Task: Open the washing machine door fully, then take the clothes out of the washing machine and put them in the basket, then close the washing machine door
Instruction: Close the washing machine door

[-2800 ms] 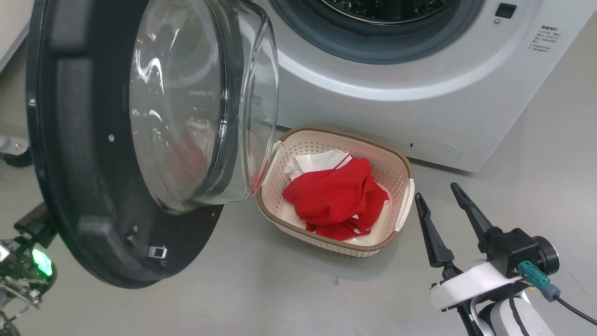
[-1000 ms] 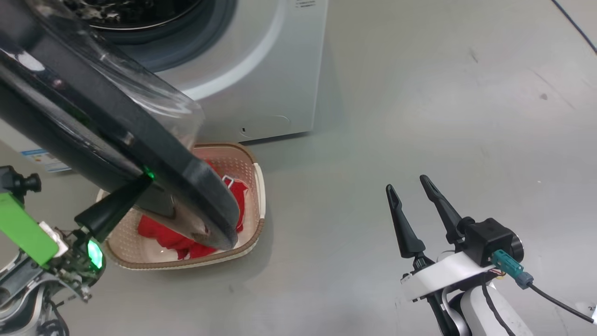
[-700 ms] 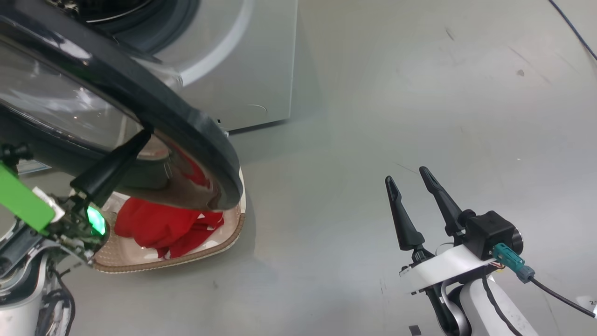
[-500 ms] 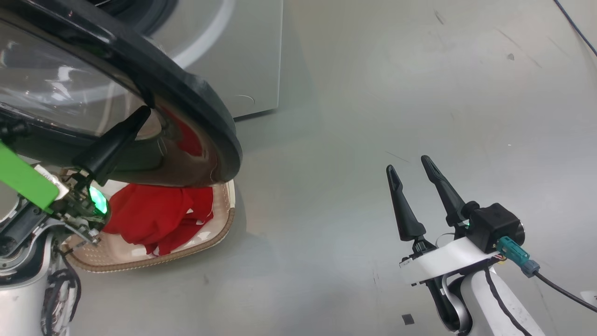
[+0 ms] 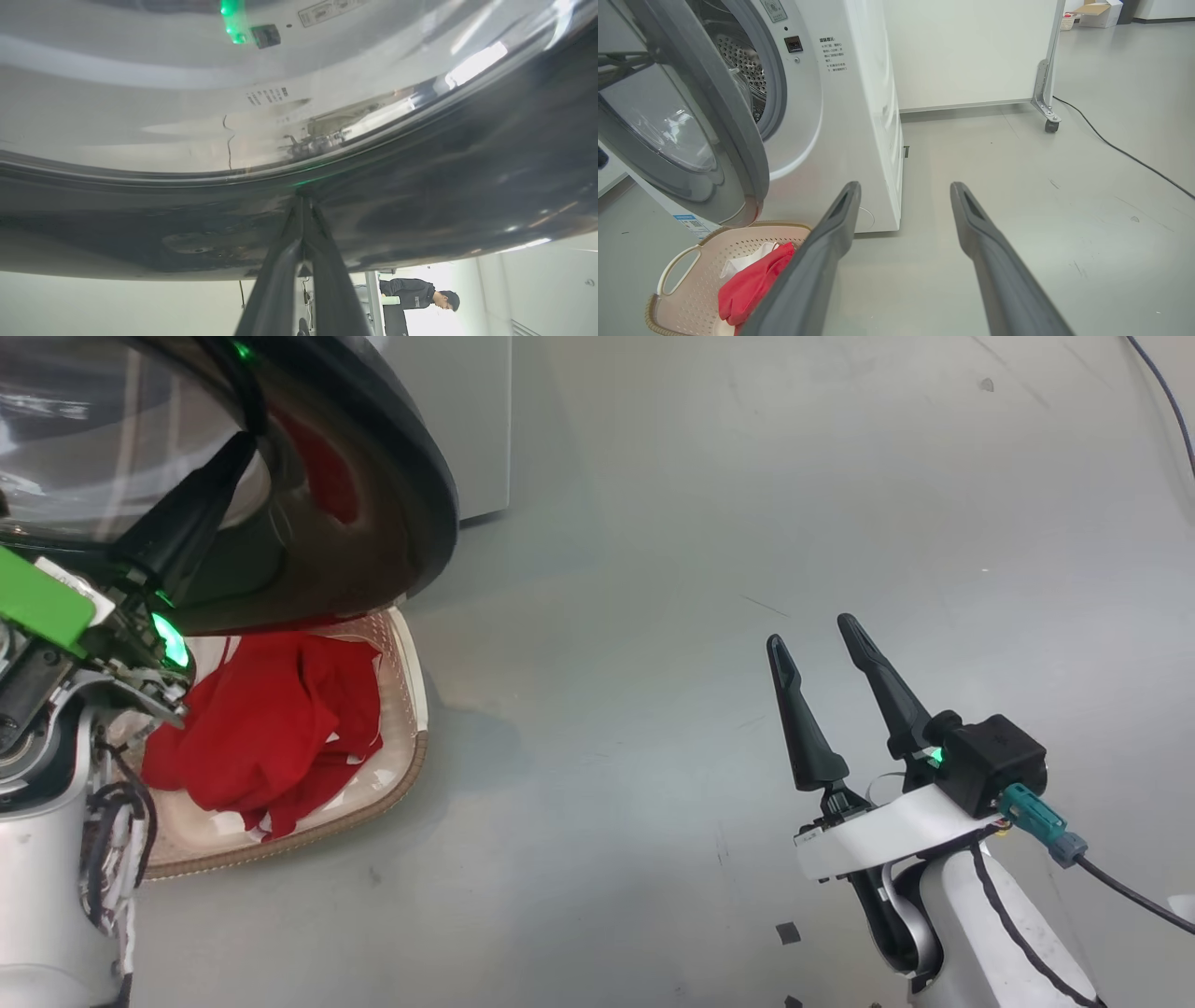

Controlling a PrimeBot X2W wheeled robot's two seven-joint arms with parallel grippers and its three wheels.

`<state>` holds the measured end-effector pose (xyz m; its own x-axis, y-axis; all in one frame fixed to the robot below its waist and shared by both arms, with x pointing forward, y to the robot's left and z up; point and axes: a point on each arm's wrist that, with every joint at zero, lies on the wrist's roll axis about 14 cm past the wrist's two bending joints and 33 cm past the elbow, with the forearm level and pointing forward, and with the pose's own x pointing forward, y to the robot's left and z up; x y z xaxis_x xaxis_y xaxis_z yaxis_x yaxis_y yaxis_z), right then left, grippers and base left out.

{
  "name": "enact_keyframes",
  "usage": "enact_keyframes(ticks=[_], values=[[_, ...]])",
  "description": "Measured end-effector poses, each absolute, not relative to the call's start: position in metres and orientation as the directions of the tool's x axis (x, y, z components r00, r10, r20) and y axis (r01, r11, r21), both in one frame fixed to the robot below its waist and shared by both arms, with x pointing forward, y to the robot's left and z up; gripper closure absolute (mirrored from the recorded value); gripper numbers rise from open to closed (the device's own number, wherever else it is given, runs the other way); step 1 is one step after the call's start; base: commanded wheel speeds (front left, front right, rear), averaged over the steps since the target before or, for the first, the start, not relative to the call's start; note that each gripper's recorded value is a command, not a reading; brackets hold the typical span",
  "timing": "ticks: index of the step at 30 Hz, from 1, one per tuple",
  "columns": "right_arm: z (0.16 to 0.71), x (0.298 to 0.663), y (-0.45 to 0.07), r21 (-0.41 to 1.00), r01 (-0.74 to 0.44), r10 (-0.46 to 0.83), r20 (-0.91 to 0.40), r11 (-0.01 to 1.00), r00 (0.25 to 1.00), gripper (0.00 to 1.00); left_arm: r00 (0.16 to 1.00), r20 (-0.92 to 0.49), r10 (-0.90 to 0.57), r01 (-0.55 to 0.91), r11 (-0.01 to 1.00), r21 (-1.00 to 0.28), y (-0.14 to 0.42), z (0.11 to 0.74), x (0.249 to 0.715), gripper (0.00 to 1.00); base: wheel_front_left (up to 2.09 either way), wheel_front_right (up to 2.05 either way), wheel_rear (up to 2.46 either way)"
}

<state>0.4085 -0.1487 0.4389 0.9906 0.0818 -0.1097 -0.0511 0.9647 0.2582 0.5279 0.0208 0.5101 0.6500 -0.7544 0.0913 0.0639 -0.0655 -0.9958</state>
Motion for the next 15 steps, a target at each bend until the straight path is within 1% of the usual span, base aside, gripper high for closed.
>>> enact_keyframes(ticks=[9,15], values=[[0.436,0.409,-0.160,0.279,-0.006,0.041,-0.122,0.960,0.992,0.00,0.681,0.088,-0.727,0.075,-0.051,-0.996,0.007,0.504,0.558,1.00,0.00,0.00,0.00],[0.435,0.409,-0.163,0.276,0.002,0.034,-0.124,0.961,0.992,0.00,0.694,0.109,-0.712,0.076,-0.078,-0.994,-0.001,0.507,0.570,1.00,0.00,0.00,0.00]])
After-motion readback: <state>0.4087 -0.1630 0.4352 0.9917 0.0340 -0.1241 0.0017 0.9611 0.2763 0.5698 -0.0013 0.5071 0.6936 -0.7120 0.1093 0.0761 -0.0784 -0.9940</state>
